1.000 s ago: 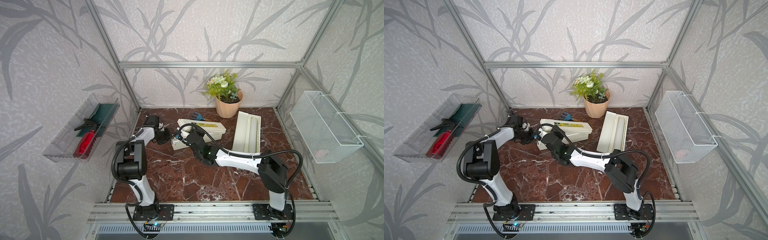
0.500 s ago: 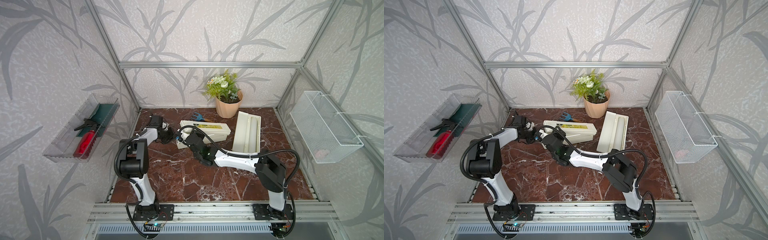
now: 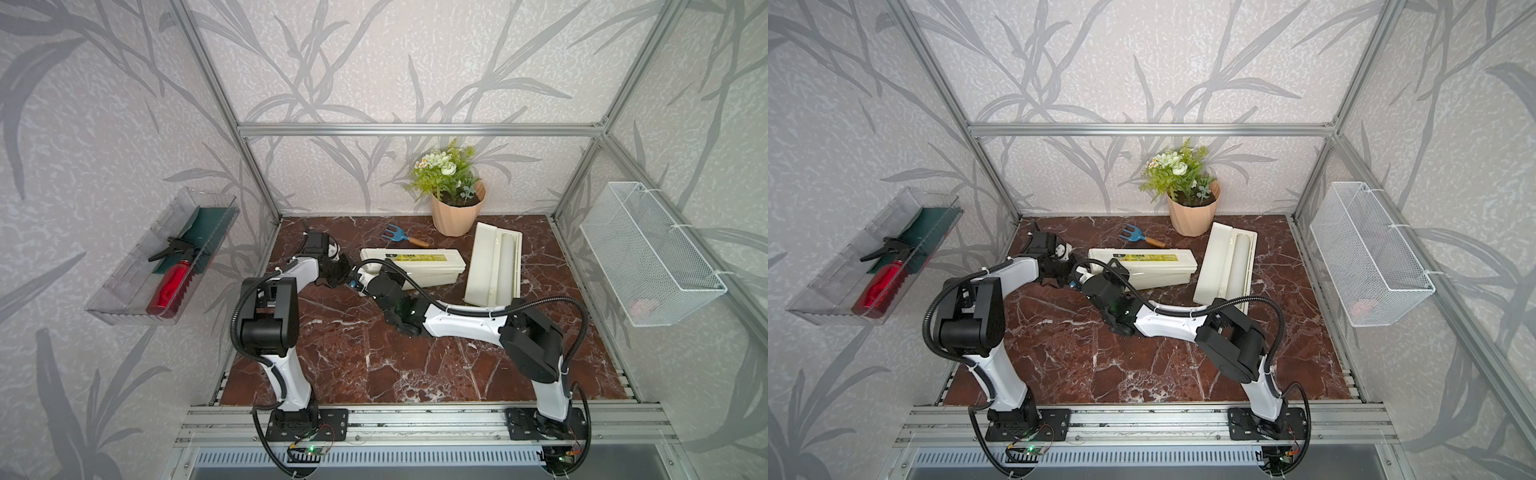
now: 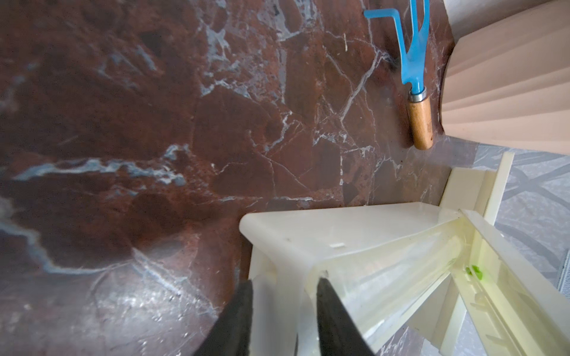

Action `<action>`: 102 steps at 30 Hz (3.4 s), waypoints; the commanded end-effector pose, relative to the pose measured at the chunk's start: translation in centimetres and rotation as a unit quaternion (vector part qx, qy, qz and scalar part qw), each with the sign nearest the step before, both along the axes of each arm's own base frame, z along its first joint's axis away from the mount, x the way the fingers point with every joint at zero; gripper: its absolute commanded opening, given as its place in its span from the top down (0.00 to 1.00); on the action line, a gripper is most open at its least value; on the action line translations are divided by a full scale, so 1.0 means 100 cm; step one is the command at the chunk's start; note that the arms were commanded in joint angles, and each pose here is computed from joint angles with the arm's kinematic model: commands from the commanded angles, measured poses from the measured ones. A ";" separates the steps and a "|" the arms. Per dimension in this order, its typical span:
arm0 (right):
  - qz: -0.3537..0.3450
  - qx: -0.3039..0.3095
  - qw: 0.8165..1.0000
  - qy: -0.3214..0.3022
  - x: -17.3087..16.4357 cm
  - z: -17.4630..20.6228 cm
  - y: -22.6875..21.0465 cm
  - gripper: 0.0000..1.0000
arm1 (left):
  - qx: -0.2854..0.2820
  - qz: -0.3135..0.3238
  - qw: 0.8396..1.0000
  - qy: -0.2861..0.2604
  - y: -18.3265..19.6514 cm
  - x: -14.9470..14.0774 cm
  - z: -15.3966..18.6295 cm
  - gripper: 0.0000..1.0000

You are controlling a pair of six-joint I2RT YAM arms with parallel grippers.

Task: Put plastic wrap rolls into dispensers
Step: Close the lid on the plastic wrap cutting box.

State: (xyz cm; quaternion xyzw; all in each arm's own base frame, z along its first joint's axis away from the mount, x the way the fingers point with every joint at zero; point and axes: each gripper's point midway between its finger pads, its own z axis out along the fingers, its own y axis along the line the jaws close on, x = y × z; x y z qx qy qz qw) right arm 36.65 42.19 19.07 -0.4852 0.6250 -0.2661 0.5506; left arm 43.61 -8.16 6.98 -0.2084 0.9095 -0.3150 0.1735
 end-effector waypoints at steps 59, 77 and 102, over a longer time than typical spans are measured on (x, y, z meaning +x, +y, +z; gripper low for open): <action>0.312 0.142 0.863 0.371 -0.021 0.005 -0.033 0.00 | 0.069 0.030 0.997 -0.030 0.047 -0.006 0.037 0.41; 0.291 0.030 0.825 0.483 0.037 -0.067 -0.052 0.00 | 0.090 0.024 0.996 -0.006 0.058 0.004 0.033 0.42; 0.278 0.003 0.828 0.487 0.055 -0.110 -0.044 0.00 | 0.076 0.012 0.997 -0.005 0.057 0.023 0.025 0.43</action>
